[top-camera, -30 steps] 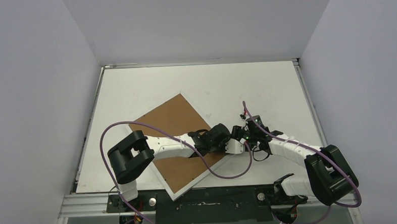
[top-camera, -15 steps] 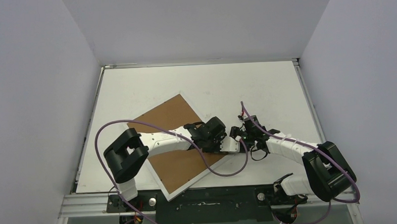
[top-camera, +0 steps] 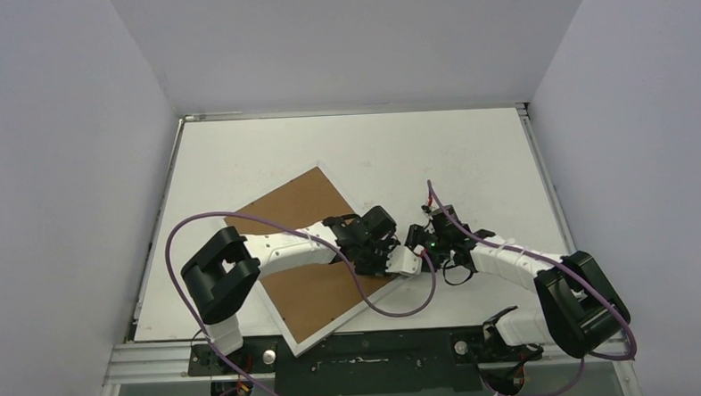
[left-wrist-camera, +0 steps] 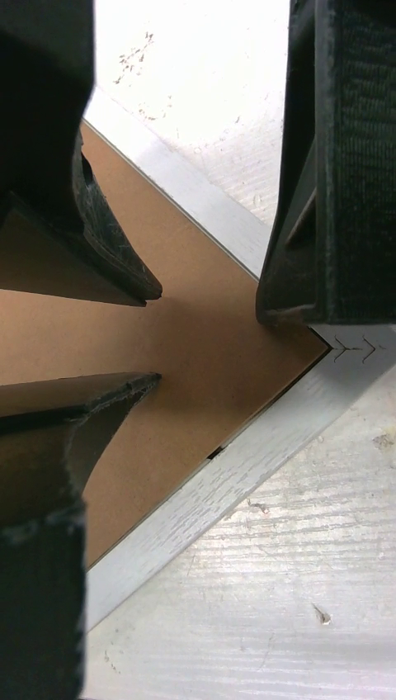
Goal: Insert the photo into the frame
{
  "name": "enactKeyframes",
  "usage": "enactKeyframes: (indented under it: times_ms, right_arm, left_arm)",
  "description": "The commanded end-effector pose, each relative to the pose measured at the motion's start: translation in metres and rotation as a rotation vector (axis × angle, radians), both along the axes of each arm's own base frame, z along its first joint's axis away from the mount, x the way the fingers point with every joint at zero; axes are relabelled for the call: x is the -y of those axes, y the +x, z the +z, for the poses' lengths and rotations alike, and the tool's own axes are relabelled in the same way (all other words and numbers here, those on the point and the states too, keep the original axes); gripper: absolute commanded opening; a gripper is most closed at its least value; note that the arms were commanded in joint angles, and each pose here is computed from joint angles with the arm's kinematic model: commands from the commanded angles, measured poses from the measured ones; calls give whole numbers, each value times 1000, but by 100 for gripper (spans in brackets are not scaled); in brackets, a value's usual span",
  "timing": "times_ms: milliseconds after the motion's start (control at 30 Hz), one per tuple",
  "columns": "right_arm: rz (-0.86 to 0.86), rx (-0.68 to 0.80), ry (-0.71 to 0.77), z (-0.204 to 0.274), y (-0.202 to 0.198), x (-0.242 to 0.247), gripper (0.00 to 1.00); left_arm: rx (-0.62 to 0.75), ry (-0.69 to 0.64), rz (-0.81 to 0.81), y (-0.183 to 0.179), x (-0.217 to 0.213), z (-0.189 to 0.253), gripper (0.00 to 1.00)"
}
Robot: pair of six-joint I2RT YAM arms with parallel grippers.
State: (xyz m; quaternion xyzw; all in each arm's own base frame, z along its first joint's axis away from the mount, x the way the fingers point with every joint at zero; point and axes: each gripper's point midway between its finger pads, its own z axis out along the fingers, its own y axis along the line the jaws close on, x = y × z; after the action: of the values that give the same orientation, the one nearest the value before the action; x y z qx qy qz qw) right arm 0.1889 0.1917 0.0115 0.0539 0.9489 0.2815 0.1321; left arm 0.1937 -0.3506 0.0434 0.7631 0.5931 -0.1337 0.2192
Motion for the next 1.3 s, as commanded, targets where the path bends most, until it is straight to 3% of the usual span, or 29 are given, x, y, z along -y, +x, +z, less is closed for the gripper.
enactKeyframes:
  times_ms: [0, 367, 733, 1100, 1267]
  right_arm:
    - [34, -380, -307, -53, -106, 67, 39]
    - [42, -374, -254, -36, -100, 56, 40]
    - [105, -397, -252, -35, -109, 49, 45]
    - [138, -366, -263, -35, -102, 37, 46]
    - [128, -311, -268, -27, -86, 32, 49]
  left_arm:
    - [-130, 142, -94, -46, -26, -49, 35]
    - [-44, 274, -167, -51, -53, -81, 35]
    - [73, 328, -182, -40, -58, -97, 35]
    - [98, 304, -175, -39, -52, -102, 35]
    - [130, 244, 32, 9, -39, -55, 36]
